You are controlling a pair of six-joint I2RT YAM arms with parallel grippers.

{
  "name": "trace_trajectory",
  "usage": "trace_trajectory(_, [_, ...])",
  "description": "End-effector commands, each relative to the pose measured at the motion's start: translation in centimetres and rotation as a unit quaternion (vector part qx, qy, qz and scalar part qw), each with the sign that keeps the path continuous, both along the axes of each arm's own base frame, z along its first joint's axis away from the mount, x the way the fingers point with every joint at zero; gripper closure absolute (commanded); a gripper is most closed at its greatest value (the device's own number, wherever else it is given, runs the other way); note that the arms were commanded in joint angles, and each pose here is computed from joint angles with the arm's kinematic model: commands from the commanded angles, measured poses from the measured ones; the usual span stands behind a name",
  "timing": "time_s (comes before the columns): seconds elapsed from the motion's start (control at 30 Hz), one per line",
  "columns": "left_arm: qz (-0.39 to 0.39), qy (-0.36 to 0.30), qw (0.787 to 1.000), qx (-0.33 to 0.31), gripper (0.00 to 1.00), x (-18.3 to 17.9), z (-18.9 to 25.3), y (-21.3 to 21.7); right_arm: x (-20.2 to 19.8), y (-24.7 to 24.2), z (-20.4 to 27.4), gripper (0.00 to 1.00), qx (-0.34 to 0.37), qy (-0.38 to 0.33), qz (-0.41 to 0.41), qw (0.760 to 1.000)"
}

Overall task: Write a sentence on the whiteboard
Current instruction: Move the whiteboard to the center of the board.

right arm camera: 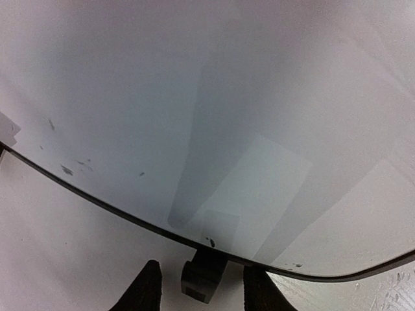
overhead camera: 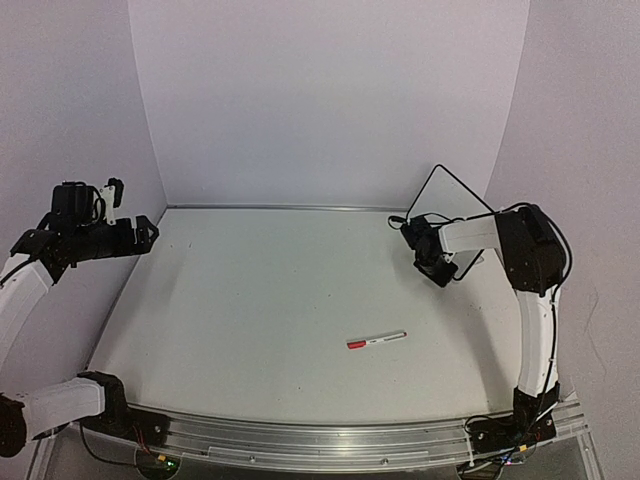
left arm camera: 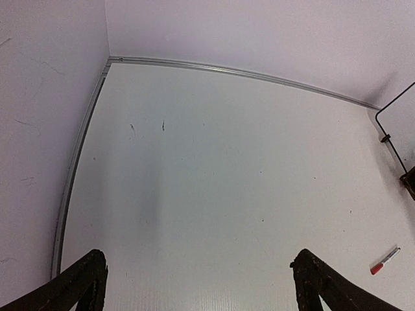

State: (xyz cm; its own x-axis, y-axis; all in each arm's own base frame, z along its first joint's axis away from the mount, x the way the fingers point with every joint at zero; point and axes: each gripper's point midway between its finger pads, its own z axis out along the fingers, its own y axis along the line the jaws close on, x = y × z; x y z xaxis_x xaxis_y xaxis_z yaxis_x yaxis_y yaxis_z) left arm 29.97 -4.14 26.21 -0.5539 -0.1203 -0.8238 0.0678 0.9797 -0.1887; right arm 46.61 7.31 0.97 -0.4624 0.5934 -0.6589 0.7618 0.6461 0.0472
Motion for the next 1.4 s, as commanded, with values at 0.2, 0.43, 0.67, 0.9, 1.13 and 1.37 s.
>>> trace_trajectory(0.2, [-0.012, -0.01, 1.0, 0.001, 0.0, 0.6, 0.3, -0.3, 0.1, -0.9, -0.8, 0.83, -0.025, 0.013, -0.013, 1.0])
trace_trajectory(0.43, [-0.016, -0.006, 1.0, -0.002, 0.0, 0.7, 0.1, -0.5, -0.3, -0.7, -0.7, 1.0, -0.024, 0.024, 0.002, 0.999])
trace_trajectory(0.67, [-0.018, -0.005, 1.0, -0.001, 0.01, 0.8, 0.0, -0.6, -0.9, 0.4, 0.6, 1.0, -0.039, 0.031, 0.049, 0.998])
trace_trajectory(0.9, [-0.019, -0.002, 1.0, -0.001, 0.0, 0.9, -0.1, -0.6, -1.3, 3.3, 0.9, 1.0, -0.002, 0.008, 0.122, 0.992])
trace_trajectory(1.13, [-0.018, 0.0, 1.0, 0.0, 0.01, 1.0, -0.4, -0.6, -2.2, 6.7, 1.8, 1.0, 0.003, -0.014, 0.212, 0.977])
trace_trajectory(1.37, [-0.021, 0.006, 1.0, 0.001, 0.0, 1.2, -0.7, -0.7, -3.9, 11.2, 2.6, 1.0, 0.024, -0.034, 0.321, 0.946])
